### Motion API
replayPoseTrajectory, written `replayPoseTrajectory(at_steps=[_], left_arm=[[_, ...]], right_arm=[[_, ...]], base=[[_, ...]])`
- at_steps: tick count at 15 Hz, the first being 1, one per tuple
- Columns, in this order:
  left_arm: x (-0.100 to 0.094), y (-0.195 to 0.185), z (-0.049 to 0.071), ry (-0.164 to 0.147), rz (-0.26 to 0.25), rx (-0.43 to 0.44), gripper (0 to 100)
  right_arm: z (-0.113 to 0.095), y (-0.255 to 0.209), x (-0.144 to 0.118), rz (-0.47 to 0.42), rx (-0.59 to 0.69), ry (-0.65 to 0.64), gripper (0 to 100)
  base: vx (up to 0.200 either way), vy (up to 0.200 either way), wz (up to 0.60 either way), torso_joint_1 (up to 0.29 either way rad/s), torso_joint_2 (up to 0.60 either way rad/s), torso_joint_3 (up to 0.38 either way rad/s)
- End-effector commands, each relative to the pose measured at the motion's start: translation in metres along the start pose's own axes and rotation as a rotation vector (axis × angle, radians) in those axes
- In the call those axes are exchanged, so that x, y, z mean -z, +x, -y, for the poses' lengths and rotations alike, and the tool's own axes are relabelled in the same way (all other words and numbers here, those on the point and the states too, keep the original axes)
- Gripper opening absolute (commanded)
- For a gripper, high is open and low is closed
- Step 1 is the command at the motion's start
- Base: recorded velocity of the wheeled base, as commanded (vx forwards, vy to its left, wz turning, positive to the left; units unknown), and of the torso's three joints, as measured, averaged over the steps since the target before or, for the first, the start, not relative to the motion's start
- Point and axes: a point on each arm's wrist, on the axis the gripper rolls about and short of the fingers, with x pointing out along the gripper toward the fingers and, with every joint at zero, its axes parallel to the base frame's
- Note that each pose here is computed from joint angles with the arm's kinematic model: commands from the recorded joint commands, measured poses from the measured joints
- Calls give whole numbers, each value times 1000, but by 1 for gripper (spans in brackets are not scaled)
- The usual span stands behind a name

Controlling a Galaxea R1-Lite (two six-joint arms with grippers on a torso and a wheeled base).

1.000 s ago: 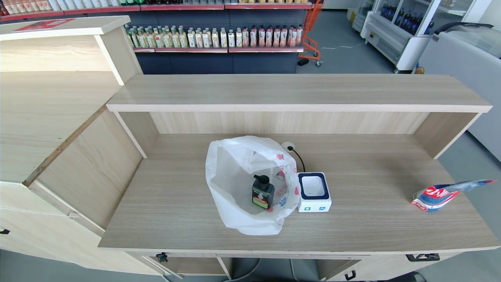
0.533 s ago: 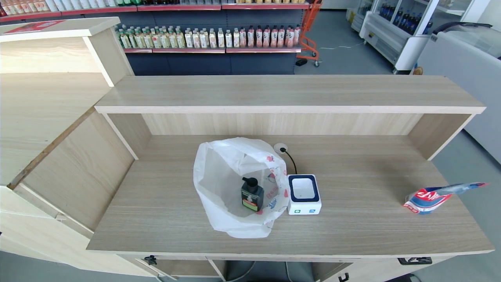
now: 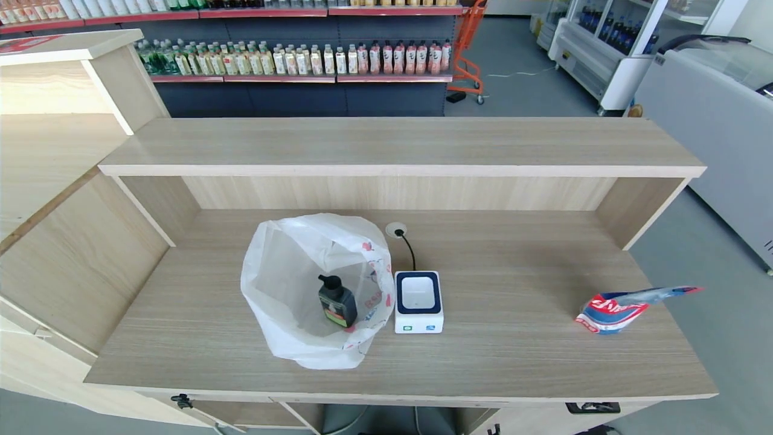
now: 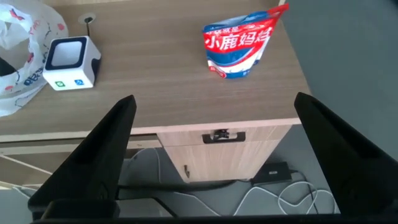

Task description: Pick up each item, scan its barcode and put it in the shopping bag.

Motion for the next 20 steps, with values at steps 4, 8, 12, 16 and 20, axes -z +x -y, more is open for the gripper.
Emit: replayPoseTrajectory(at_steps=[4,8,12,16,20], left_arm=[[0,0,0,-1,0,-1,100],[0,0,0,-2,0,-1,100],[0,0,0,-2,0,1,100],[0,0,0,-2,0,-1,100],[0,0,0,-2,0,-1,100]], right_arm=[[0,0,0,-4,0,0,100],[0,0,0,-4,0,2,100],[-1,4,-2,-46,-28,-41,100],[-9,74,-162,-70,-139,41,100],[-10,208,-186,-391,212,530,100]], base=[[0,-200,0,2,4,4],[0,-200,0,4,6,0],[0,0,0,0,0,0],[0,0,0,0,0,0],[0,0,0,0,0,0]])
